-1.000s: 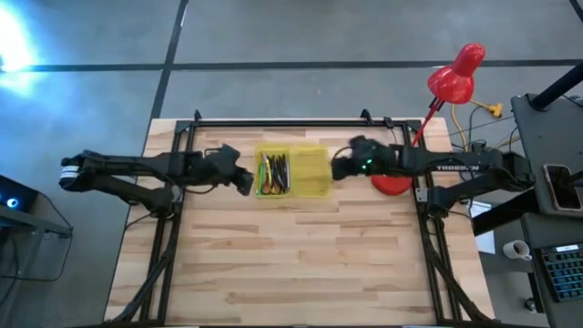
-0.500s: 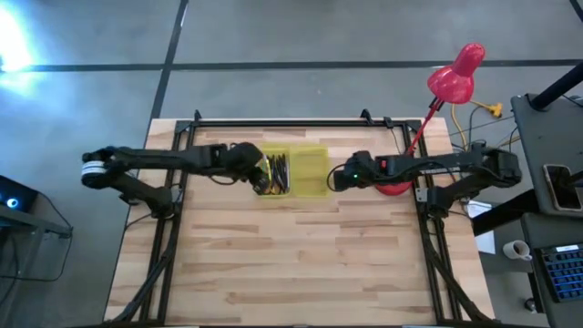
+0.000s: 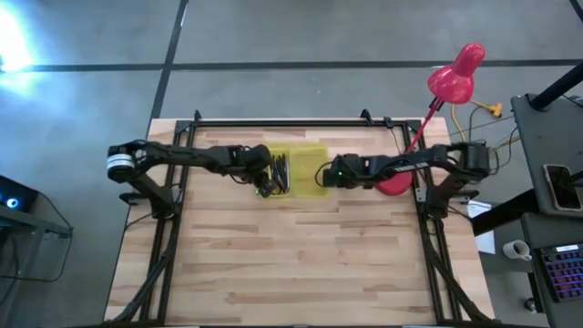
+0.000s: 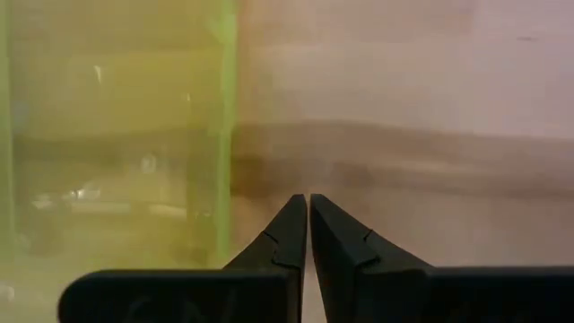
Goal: Pick & place school supplies into a supply box
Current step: Close the supply box
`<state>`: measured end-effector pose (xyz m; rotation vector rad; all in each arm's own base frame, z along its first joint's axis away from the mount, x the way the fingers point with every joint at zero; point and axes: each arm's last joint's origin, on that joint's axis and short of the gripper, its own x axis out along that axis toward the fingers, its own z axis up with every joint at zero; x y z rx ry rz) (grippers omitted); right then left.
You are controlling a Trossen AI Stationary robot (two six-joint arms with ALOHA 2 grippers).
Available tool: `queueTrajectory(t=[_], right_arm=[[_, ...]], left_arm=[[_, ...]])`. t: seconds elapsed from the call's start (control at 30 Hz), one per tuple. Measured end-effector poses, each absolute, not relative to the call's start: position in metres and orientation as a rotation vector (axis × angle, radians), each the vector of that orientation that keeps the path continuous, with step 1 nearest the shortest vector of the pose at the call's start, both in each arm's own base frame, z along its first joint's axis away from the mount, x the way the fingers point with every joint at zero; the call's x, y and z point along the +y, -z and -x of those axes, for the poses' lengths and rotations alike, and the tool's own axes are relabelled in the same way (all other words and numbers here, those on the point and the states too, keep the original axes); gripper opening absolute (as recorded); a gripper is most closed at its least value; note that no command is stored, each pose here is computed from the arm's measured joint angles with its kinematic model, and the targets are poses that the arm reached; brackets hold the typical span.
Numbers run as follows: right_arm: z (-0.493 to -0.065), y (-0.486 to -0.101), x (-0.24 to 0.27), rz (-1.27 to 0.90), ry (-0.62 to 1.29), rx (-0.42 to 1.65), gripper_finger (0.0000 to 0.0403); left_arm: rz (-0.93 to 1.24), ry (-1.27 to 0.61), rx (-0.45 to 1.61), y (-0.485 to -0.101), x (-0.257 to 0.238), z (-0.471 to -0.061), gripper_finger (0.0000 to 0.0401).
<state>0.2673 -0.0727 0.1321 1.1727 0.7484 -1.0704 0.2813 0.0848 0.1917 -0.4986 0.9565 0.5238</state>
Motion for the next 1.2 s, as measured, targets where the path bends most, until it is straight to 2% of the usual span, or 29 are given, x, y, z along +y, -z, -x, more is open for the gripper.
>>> queueTrajectory(t=[0.27, 0.5, 0.77, 1.2], right_arm=[[-0.278, -0.122, -0.095, -1.262, 1.025, 0.650, 0.0013], [-0.277, -0.128, -0.098, -1.237, 1.030, 0.621, 0.0013], [-0.275, -0.139, -0.096, -1.206, 0.998, 0.604, 0.0013], [-0.263, -0.195, -0.092, -1.171, 0.901, 0.407, 0.0013]], left_arm=[[0.483, -0.519, 1.029, -0.174, 0.087, -0.285, 0.0006], [0.507, -0.496, 1.079, -0.157, 0.088, -0.290, 0.0006], [0.510, -0.487, 1.044, -0.155, 0.090, -0.295, 0.0006], [0.511, -0.485, 1.022, -0.155, 0.091, -0.297, 0.0006]])
